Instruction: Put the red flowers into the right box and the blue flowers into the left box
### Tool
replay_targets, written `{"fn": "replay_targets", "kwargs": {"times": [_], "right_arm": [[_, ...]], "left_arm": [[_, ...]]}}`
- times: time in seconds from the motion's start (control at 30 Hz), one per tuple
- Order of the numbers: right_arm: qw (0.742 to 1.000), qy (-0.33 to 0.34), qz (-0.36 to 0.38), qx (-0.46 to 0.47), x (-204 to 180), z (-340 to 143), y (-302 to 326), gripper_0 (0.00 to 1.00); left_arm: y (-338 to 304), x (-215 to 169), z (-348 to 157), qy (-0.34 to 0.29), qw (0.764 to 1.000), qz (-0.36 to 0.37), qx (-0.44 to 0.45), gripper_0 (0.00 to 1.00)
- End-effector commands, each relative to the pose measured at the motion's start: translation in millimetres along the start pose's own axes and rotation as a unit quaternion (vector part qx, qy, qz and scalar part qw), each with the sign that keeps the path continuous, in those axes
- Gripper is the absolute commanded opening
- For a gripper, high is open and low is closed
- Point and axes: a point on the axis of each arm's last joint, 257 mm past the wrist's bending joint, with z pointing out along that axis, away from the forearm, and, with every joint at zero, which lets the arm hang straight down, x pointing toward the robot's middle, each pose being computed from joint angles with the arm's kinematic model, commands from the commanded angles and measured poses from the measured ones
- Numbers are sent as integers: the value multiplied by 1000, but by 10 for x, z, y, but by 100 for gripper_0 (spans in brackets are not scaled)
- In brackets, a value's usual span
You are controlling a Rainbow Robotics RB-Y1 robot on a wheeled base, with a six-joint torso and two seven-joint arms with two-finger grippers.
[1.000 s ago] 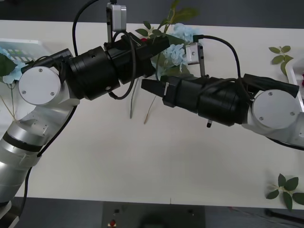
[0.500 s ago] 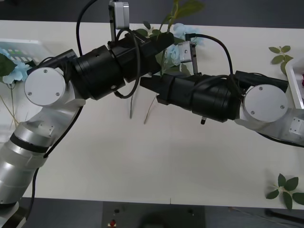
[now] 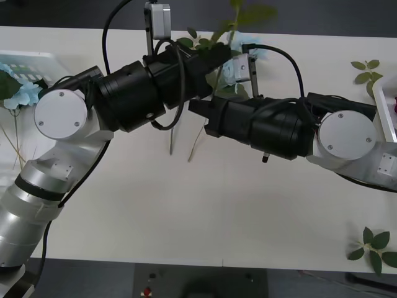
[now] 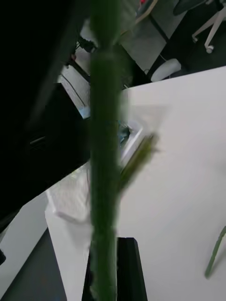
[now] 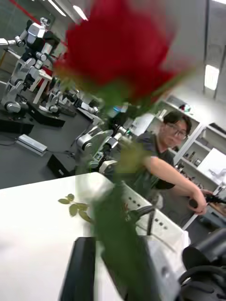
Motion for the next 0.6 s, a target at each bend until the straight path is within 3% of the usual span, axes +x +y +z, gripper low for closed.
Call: {"fn": "replay_targets", "kwargs": {"times": [0.03,0.6], "right_arm": [[999,-18,-43,16,-275,-76,-110,0],[988,-14,-55,142,-960,-1180,-885,0]], "left_arm": [[-224,-55,26,-13,1000,12,23,100],[-213,-48,14,-14,1000,12,22,100]]}}
